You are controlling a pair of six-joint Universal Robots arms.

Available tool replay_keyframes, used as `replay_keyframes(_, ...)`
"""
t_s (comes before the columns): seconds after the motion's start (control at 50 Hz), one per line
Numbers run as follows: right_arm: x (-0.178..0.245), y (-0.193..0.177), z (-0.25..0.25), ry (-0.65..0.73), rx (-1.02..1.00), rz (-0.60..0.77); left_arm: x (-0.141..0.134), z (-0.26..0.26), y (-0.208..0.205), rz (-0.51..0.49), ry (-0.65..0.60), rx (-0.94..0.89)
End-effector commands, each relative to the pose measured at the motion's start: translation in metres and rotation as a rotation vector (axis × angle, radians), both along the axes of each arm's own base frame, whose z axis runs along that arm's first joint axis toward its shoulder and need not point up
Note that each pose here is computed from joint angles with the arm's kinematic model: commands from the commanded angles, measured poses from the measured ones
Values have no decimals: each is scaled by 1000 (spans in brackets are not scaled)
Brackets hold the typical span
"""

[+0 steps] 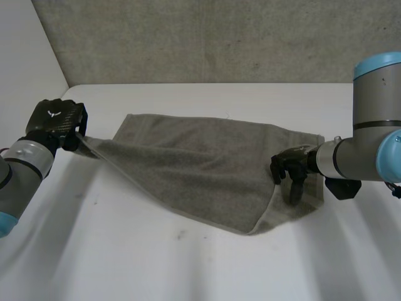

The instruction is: Fold the towel.

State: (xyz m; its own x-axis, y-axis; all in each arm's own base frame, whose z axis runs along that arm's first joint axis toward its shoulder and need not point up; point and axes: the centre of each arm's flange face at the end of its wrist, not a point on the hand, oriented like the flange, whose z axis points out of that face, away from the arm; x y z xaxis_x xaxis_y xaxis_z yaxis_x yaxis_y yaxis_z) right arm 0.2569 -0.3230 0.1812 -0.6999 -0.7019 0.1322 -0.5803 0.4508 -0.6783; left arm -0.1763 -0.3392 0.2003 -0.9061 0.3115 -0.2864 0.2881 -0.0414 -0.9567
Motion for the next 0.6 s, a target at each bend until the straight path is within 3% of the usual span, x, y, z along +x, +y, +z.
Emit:
replay_keyframes(0.02, -3, 10, -8, 4, 7, 1, 0, -2, 2, -1, -1, 6)
replay_keyframes(0.26, -6, 13, -33, 13, -8, -14, -1, -3, 3, -4, -2, 12)
replay_keyframes(0.6, -10, 12, -24, -15, -40, -50, 0, -4, 3, -2, -2, 13)
